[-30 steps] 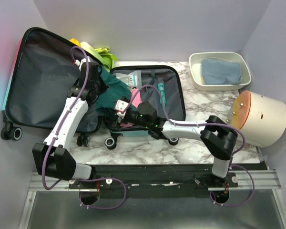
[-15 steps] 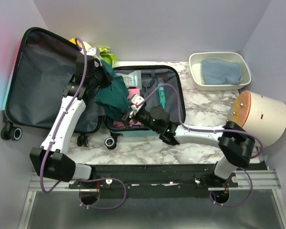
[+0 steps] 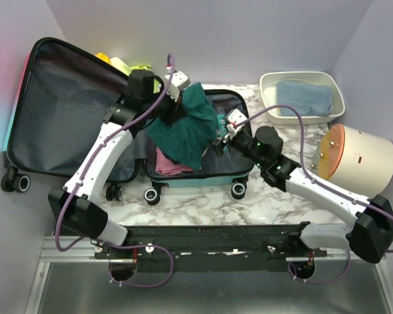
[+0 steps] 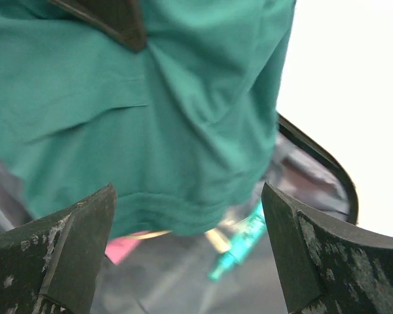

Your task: Open, take out, and arrange the luggage

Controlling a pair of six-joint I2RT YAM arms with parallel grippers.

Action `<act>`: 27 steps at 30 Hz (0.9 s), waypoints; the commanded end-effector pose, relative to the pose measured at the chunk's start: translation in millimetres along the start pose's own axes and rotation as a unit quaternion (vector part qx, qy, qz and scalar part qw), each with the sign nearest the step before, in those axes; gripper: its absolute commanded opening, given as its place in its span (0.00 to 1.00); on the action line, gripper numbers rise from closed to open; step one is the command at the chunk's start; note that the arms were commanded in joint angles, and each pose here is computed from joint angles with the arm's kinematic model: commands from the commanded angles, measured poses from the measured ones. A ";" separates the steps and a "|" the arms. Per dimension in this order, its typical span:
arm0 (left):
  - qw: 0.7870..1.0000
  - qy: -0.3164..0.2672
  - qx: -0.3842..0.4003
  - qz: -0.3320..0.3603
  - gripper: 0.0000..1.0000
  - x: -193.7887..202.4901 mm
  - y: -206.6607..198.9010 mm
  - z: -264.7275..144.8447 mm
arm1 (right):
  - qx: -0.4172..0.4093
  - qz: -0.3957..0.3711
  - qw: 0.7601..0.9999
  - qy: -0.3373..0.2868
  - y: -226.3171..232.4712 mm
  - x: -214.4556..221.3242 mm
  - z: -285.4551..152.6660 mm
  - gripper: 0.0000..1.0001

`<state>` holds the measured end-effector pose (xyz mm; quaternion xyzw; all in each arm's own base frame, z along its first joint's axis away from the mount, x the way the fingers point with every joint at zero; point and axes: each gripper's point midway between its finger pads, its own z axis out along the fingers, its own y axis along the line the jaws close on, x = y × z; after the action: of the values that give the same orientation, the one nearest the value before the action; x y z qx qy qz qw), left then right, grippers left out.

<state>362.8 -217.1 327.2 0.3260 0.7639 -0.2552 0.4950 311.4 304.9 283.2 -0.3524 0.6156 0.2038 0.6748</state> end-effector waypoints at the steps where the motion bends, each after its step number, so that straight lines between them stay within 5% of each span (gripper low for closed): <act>1: 0.984 0.030 0.115 0.133 0.00 13.5 -31.6 10.8 | -0.068 -0.127 0.989 0.042 -0.4 15.0 -22.8 1.00; 6: 0.961 0.110 0.170 0.190 0.00 41.7 -49.5 29.0 | -0.101 -0.214 0.971 0.034 -17.9 2.1 -33.1 1.00; 12: 0.932 0.132 0.226 0.250 0.00 59.5 -70.9 33.3 | -0.201 -0.222 0.953 0.045 -15.9 1.9 -32.7 1.00; 18: 0.918 0.086 0.248 0.297 0.00 53.7 -85.1 20.6 | -0.272 -0.197 0.942 0.013 -21.5 -15.2 -24.8 1.00; 27: 0.923 0.061 0.225 0.305 0.00 37.0 -86.7 14.2 | -0.395 -0.124 0.909 0.042 7.0 -3.8 -23.7 1.00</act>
<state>295.9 -264.4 268.6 0.6534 0.6156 -0.2302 0.3756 318.5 287.4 302.1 -0.6581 0.4692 0.2518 0.5323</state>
